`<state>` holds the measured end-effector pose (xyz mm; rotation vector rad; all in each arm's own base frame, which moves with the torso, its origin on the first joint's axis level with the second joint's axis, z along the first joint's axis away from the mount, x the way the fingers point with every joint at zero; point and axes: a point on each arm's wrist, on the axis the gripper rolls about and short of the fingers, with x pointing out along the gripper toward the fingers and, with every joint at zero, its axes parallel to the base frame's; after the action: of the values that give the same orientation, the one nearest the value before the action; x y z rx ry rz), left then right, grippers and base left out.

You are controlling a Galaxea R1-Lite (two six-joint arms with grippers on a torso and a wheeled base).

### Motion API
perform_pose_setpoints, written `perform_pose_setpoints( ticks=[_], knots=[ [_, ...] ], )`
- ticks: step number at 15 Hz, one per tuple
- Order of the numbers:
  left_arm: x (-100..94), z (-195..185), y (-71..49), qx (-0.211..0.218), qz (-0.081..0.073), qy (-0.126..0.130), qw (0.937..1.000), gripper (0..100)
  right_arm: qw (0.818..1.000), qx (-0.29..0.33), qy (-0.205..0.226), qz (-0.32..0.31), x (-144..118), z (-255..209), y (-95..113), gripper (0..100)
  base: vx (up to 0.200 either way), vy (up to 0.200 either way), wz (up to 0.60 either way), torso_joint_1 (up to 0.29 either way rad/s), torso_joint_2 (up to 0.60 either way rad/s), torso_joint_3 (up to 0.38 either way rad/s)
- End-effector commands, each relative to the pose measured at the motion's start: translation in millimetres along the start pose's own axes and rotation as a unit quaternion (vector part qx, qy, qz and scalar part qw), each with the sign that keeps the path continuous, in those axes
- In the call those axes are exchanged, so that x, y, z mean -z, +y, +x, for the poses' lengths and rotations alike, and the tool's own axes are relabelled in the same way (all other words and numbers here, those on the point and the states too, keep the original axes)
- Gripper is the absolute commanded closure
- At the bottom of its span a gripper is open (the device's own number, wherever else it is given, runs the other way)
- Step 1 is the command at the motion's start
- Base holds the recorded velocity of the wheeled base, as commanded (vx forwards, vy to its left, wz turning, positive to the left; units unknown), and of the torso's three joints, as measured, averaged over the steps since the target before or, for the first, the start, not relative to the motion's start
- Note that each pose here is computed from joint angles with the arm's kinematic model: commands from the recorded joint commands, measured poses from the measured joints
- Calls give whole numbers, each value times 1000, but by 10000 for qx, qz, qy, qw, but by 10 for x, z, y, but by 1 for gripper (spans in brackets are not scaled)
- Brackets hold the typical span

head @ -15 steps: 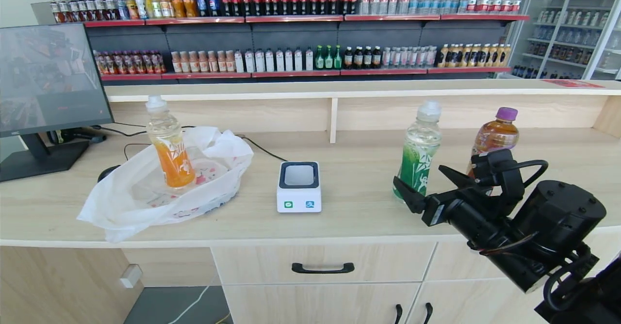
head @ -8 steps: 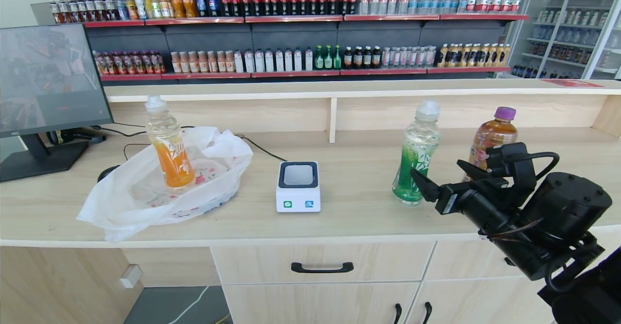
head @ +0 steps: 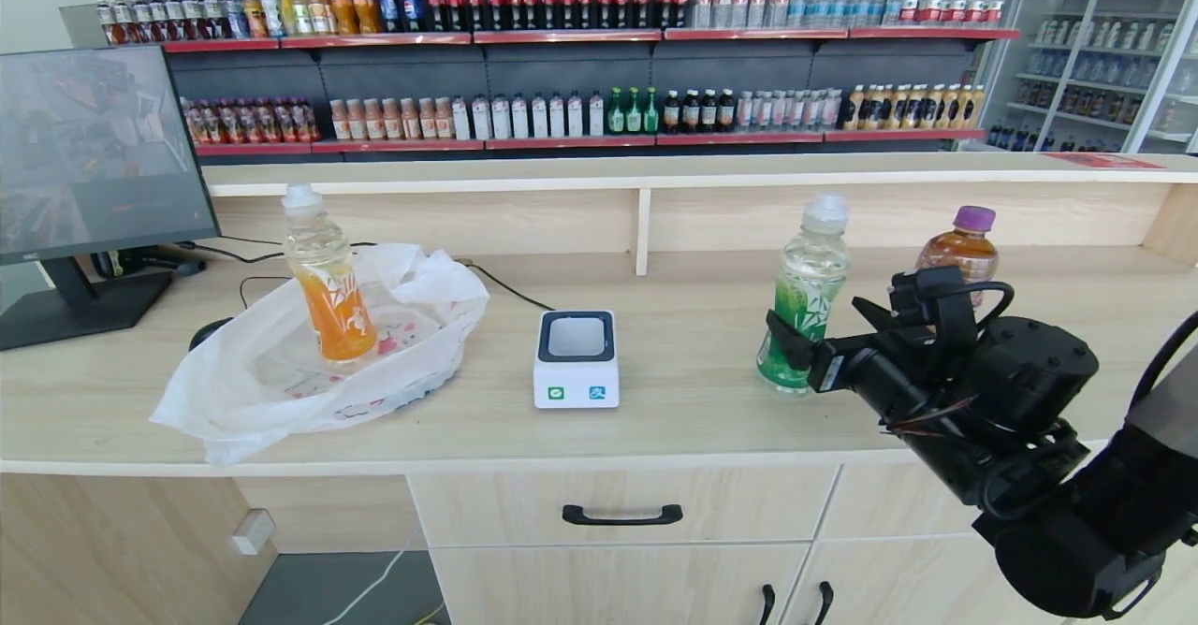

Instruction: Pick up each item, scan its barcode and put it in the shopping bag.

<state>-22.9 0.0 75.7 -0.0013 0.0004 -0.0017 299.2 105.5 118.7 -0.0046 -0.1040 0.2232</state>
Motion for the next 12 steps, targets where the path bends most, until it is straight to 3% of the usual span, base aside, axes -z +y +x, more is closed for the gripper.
perform_pose_setpoints(
  ticks=[1, 9, 12],
  knots=[
    [0, -1, 0, -1, -1, -2, 10000, 0, 10000, 2, 87, -12, 85, 56, 6, 0, 0, 0, 0, 0, 0, 0],
    [0, -1, 0, -1, -1, -2, 10000, 0, 10000, 89, -18, -16, 249, 384, -10, 0, 0, 0, 0, 0, 0, 0],
    [0, -1, 0, -1, -1, -2, 10000, 0, 9996, 96, -254, 11, 200, 510, 2, 0, 0, 0, 0, 0, 0, 0]
  ],
)
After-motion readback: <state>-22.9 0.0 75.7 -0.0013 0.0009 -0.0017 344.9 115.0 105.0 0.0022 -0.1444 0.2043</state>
